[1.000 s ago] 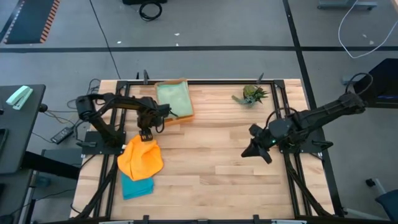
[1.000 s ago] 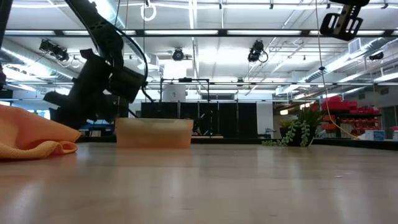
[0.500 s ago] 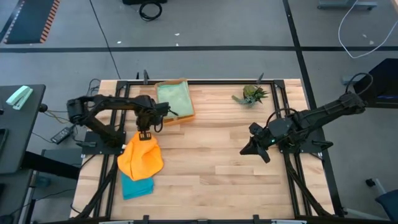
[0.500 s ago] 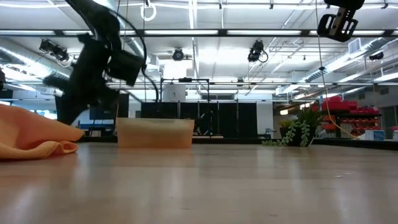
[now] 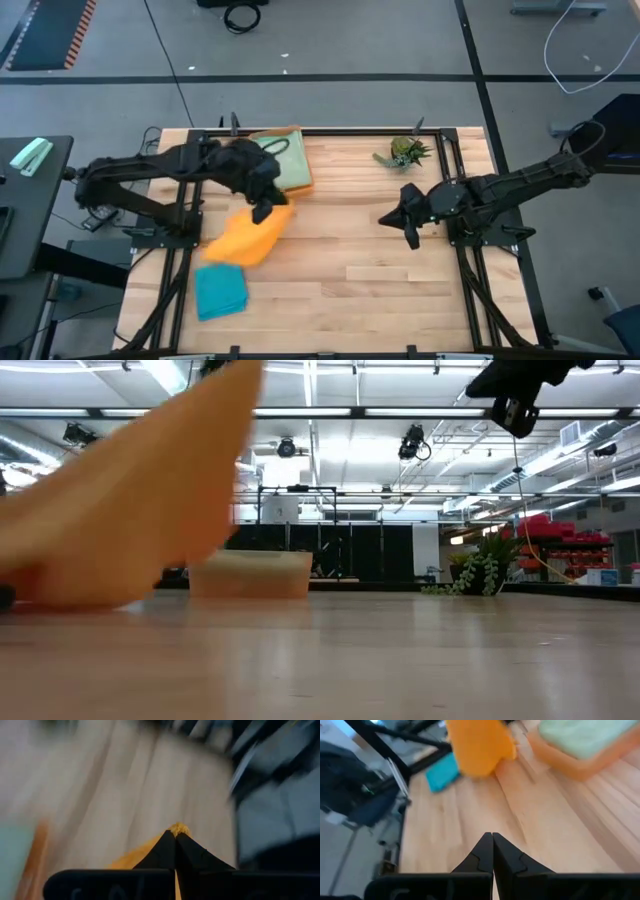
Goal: Fold microfiber towels
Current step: Fold the orange microfiber cloth
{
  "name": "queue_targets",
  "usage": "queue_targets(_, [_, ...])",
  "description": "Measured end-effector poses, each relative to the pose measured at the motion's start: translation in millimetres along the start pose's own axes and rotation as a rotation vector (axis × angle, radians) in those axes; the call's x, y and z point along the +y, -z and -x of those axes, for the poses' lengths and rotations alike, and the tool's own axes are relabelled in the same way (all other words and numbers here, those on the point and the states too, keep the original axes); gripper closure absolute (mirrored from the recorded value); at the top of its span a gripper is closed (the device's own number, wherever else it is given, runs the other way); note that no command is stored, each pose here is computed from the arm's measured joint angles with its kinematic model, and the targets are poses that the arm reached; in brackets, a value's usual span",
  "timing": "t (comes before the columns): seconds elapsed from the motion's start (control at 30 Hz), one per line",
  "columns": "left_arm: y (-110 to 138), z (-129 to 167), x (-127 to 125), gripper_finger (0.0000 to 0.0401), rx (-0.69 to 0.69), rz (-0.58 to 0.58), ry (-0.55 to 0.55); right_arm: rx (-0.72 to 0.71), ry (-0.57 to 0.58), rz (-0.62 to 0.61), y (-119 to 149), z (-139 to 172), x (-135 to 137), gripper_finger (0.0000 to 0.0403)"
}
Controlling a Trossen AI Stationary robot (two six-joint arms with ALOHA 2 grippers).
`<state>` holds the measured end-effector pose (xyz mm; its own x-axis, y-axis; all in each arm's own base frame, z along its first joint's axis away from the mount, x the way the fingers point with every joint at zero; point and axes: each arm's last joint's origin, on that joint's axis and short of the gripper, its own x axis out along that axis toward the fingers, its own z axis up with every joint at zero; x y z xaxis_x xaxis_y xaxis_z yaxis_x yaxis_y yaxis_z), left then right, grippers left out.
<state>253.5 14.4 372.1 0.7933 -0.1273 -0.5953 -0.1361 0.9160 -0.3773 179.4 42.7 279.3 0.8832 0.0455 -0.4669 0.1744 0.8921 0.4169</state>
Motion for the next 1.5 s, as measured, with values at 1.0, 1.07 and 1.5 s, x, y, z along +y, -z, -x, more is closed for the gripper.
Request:
queue_targets(1.0, [67.1,-144.1,-48.7,0.0395,0.249,0.035,-0.096,0.175,0.346,0.480,60.4,-87.2,15.4,0.0181])
queue_targets(1.07, [67.0,-142.8,-47.5,0.0390,0.256,0.022,-0.100,0.195,0.389,0.525,67.2,-102.1,11.1,0.0167])
queue_targets(1.5, [69.2,-142.0,-48.0,0.0382,0.286,-0.024,-0.082,0.193,0.633,0.709,80.3,-144.7,-15.3,0.0174])
